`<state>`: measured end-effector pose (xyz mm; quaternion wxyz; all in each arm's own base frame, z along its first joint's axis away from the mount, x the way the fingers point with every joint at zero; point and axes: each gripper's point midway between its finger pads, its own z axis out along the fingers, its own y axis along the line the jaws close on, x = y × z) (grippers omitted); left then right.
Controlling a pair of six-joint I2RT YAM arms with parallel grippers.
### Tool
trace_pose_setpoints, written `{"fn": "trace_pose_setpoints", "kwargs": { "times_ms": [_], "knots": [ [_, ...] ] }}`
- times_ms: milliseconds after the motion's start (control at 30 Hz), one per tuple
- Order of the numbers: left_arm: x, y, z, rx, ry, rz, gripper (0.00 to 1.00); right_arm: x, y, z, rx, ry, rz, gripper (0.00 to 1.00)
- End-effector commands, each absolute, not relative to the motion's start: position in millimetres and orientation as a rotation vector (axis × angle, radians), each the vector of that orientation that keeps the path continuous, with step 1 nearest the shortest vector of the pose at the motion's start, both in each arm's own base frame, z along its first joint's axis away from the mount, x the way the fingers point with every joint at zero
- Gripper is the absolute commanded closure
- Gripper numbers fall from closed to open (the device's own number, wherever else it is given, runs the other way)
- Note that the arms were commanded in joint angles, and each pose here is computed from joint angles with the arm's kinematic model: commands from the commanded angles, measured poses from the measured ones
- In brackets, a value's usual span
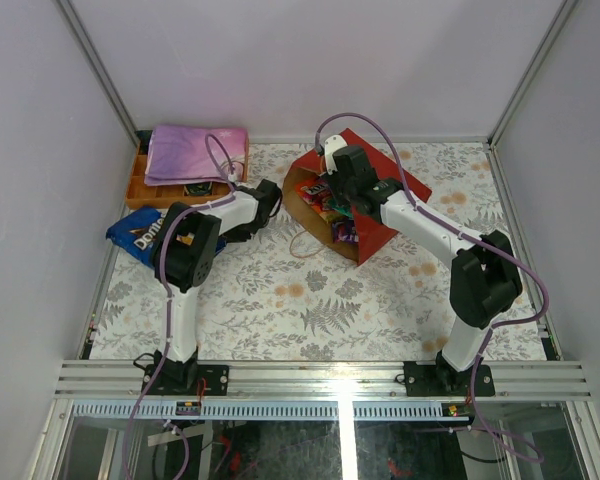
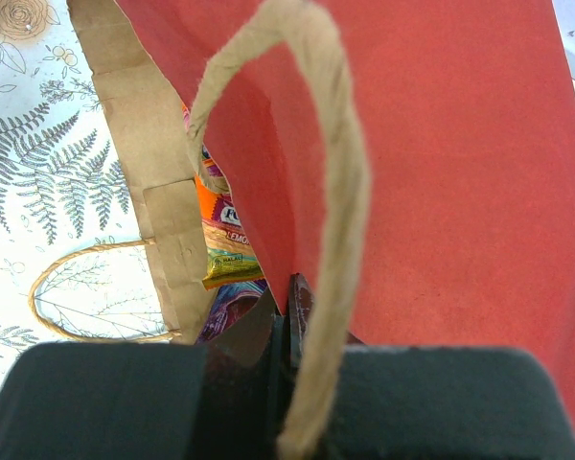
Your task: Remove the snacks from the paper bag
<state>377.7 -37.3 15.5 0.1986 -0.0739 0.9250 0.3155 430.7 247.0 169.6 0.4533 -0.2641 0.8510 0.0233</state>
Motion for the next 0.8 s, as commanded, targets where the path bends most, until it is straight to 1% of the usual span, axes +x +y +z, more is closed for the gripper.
{"fn": "trace_pose_setpoints", "kwargs": {
  "times_ms": [0,167,367,600,667,767],
  "knots": [
    [374,-44,-1,-0.251,2.642,0.781,0.79,431,257,206,-0.611,2.014,0.137,0.98],
    [382,-46,13,-0.307,2.603,0.733,1.00,431,257,206,-0.611,2.014,0.137,0.98],
    [408,-59,64,-0.433,2.483,0.541,1.00,431,257,208,-0.610,2.012,0.134,0.98],
    [424,-47,166,-0.673,2.167,0.397,1.00,432,257,207,-0.612,2.015,0.130,0.98],
    [426,-41,181,-0.720,2.102,0.361,1.00,432,257,206,-0.612,2.017,0.129,0.98],
    [431,-35,183,-0.757,2.070,0.327,1.00,432,258,205,-0.616,2.023,0.131,0.98]
  ]
}}
